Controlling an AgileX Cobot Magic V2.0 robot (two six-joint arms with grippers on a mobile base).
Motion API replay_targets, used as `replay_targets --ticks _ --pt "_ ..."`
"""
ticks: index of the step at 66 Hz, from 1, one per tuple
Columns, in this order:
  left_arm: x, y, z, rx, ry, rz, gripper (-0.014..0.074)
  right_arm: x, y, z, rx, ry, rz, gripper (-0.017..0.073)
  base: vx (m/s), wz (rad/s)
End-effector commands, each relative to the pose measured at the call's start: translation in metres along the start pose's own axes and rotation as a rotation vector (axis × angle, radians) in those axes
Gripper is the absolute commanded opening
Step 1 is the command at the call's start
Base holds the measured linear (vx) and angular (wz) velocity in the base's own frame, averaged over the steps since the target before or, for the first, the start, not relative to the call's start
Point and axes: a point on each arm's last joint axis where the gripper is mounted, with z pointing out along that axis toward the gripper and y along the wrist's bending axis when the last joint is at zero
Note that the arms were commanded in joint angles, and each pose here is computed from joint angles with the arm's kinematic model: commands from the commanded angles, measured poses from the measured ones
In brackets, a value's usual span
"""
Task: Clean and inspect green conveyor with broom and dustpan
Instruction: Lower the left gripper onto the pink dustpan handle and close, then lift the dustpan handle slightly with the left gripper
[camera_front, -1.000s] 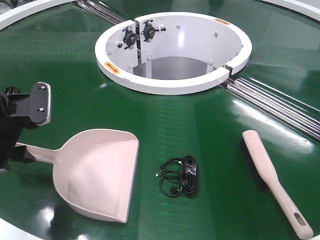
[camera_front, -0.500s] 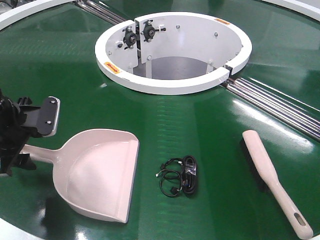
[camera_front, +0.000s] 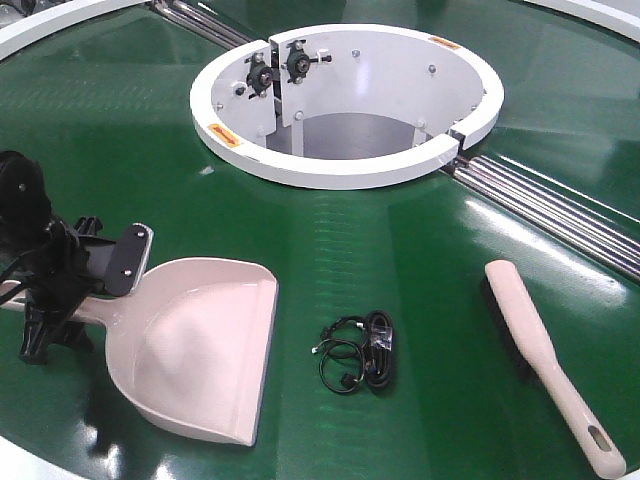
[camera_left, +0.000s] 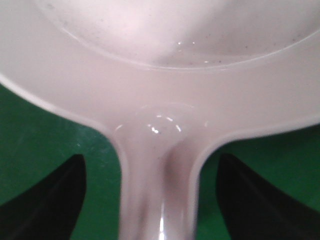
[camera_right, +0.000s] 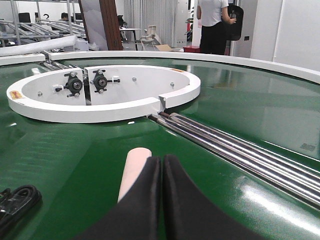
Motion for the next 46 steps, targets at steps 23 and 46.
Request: replay_targets --ticks 23,46 --pt "-0.004 0.001 -0.037 -0.112 0.018 0.034 -0.0009 0.0 0.0 -0.001 0.007 -0.072 -0.008 -0.001 0.0 0.0" --pt "-0.023 -0.01 -0.07 -0.173 -0.04 -0.077 -0.0008 0.0 0.0 -0.001 0.007 -0.072 -0.008 -0.001 0.0 0.0"
